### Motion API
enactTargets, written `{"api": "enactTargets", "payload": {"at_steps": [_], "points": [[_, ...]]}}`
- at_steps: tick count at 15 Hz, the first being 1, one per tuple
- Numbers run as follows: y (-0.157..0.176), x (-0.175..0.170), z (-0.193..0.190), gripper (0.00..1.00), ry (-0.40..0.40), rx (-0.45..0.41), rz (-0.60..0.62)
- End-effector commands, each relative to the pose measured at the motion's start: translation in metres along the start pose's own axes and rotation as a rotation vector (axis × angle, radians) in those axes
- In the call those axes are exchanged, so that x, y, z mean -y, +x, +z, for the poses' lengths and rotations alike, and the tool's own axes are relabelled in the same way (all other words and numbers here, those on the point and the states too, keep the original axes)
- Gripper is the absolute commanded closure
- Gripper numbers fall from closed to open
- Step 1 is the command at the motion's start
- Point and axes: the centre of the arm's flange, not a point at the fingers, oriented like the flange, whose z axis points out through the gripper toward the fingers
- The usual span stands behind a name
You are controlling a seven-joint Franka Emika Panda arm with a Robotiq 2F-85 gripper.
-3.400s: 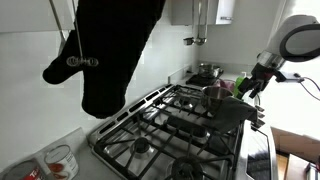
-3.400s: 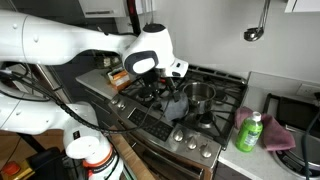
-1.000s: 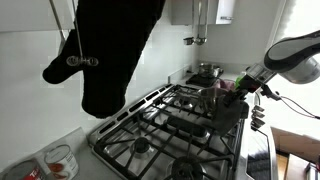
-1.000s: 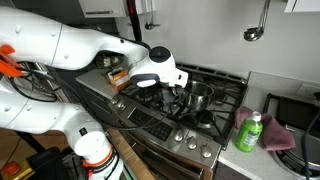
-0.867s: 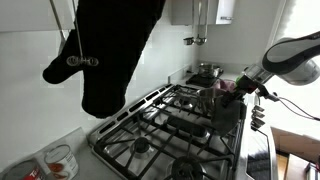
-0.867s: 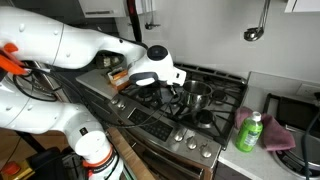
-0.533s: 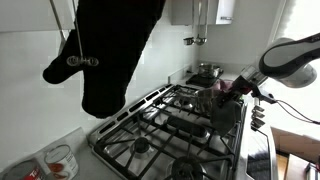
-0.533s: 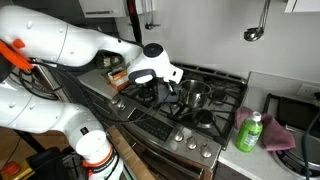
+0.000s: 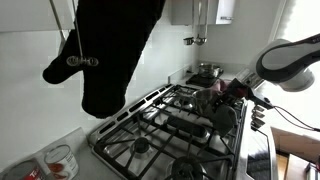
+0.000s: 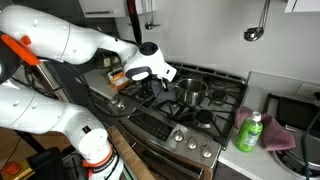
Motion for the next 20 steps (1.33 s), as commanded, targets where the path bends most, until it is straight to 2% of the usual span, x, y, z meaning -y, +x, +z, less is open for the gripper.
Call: {"api": "enactTargets", "payload": {"at_steps": [1, 5, 9, 13, 20], "points": [[-0.025, -0.002, 0.019, 1.0, 0.01, 0.033, 0.086], [-0.033, 0.005, 0.027, 1.0, 0.049, 0.071, 0.115], [-0.045, 0.018, 0.035, 1.0, 0.091, 0.129, 0.085], [-0.053, 0.027, 0.04, 1.0, 0.129, 0.185, 0.01], [-0.055, 0.031, 0.045, 1.0, 0.143, 0.257, -0.116]]}}
